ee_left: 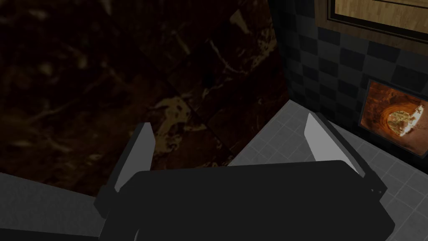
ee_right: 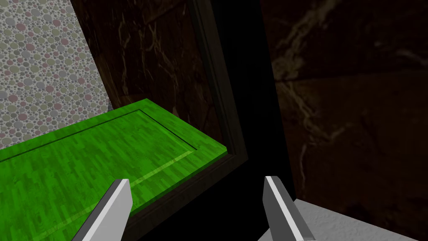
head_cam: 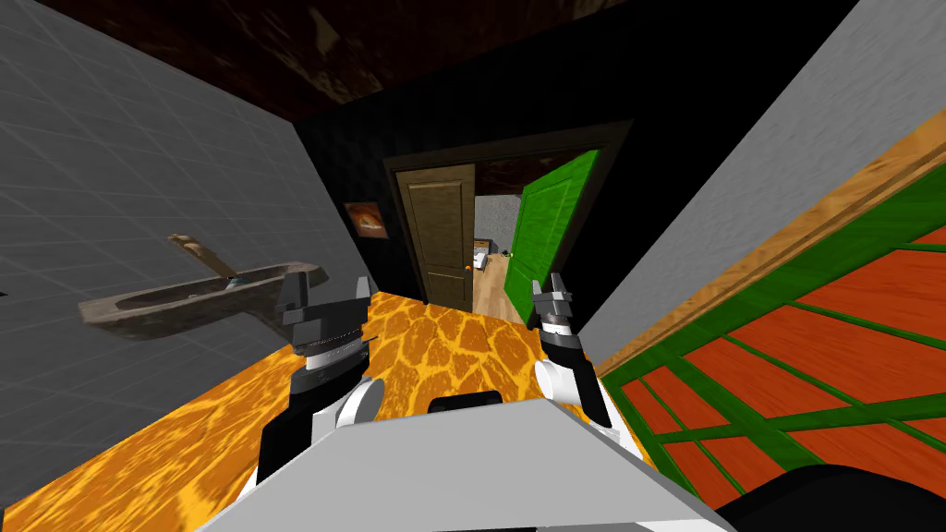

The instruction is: Push the door open

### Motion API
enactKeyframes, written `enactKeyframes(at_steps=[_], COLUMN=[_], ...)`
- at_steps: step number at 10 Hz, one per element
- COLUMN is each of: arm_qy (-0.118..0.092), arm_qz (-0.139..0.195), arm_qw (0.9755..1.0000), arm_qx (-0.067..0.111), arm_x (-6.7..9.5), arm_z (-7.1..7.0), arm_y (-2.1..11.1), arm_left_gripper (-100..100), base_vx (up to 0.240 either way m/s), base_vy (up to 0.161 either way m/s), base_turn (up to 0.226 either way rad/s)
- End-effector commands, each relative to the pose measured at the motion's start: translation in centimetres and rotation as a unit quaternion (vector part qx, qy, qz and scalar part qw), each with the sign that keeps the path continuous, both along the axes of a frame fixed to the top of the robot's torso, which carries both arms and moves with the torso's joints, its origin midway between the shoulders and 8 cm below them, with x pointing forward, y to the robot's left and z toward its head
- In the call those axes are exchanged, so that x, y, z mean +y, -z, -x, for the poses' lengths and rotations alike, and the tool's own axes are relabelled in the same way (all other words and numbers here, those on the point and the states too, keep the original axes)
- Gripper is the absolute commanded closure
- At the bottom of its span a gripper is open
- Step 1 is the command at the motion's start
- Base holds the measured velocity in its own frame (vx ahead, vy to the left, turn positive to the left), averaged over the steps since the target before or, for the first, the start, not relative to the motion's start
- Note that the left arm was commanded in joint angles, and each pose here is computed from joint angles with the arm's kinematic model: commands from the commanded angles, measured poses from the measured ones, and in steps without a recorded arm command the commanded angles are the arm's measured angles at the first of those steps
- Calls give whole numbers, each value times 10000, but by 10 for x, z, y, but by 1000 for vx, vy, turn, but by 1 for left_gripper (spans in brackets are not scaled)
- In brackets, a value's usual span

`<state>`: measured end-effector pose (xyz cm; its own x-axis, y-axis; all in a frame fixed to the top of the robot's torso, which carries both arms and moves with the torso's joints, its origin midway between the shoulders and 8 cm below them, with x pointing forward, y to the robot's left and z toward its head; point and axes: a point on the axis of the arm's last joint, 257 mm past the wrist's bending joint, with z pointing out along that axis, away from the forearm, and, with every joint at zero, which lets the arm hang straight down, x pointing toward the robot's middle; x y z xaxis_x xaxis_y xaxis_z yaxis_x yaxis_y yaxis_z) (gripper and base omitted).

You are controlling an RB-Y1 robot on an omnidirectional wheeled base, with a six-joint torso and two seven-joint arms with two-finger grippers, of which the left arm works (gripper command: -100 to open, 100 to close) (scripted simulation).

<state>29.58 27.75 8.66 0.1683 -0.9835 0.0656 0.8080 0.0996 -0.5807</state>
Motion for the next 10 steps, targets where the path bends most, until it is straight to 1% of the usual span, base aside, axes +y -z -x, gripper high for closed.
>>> enactKeyframes(at_steps=[1,2,3,4,6,8,10], arm_qy=[141,268,340,487,681,869,1090], arm_qz=[77,154,199,293,432,571,752], arm_qw=[9999,9995,9991,9982,9964,9940,9903], arm_qx=[51,99,126,185,264,345,430], arm_x=[-1,-2,-2,-3,-4,-5,-6], arm_z=[-7,-13,-17,-24,-34,-43,-54], arm_y=[8,15,19,28,40,52,66], arm_left_gripper=[-100,-100,-100,-100,-100,-100,-100], base_vx=[23,65,81,94,84,75,77], base_vy=[-3,4,14,22,21,3,9], base_turn=[-46,-101,-58,-80,-70,-61,-74])
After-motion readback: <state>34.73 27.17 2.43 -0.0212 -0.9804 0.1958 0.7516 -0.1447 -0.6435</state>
